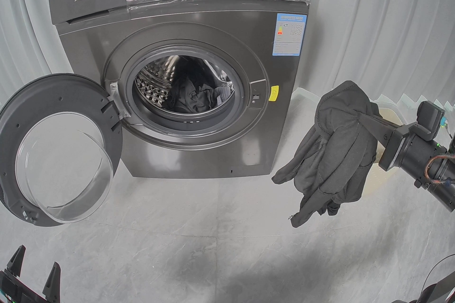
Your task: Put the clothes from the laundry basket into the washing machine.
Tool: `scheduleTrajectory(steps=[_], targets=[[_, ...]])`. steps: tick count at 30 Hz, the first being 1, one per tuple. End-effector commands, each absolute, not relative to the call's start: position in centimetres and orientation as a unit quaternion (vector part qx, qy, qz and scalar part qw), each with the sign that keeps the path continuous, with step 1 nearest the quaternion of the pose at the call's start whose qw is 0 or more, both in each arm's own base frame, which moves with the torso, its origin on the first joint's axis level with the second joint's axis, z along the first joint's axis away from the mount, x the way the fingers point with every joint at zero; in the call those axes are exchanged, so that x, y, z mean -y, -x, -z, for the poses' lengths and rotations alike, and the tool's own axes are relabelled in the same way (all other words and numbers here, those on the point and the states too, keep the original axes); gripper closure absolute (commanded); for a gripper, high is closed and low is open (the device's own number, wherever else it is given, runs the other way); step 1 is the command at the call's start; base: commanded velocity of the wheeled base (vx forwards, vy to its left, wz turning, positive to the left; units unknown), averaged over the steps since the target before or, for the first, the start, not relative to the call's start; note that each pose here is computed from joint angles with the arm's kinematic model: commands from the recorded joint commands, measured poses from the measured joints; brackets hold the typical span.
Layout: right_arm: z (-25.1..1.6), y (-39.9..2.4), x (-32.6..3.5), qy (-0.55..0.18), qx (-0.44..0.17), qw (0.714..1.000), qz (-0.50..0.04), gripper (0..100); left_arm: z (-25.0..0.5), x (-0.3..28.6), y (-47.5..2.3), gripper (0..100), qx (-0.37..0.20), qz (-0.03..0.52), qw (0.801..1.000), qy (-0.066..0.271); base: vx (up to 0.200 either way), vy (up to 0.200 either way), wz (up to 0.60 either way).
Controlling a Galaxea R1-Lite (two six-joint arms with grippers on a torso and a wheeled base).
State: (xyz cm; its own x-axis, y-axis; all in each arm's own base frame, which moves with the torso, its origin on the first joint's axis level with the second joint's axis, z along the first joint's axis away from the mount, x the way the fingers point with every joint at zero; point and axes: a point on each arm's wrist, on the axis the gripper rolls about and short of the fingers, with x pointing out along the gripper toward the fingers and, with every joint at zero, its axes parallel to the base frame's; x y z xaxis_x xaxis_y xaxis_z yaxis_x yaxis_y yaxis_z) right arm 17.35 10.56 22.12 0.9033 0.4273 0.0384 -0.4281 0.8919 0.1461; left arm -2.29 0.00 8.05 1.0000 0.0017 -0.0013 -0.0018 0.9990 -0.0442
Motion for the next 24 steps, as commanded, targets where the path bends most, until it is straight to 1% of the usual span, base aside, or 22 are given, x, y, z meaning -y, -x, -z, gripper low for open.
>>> scheduleTrajectory(steps=[1, 11, 24], targets=[[-22.19, -17.20, -10.69, -0.077, 0.004, 0.971, -0.225, 100, -7.61, 0.00, 2.29, 0, -0.001, -0.001, 1.000, 0.022, 0.000, 0.200, 0.00], [-21.86, -16.99, -10.86, -0.078, -0.002, 0.969, -0.233, 100, -7.61, 0.00, 2.29, 0, -0.001, -0.001, 1.000, 0.022, 0.000, 0.200, 0.00], [-21.54, -16.99, -10.87, -0.076, -0.008, 0.969, -0.233, 100, -7.61, 0.00, 2.29, 0, -0.001, -0.001, 1.000, 0.022, 0.000, 0.000, 0.00]])
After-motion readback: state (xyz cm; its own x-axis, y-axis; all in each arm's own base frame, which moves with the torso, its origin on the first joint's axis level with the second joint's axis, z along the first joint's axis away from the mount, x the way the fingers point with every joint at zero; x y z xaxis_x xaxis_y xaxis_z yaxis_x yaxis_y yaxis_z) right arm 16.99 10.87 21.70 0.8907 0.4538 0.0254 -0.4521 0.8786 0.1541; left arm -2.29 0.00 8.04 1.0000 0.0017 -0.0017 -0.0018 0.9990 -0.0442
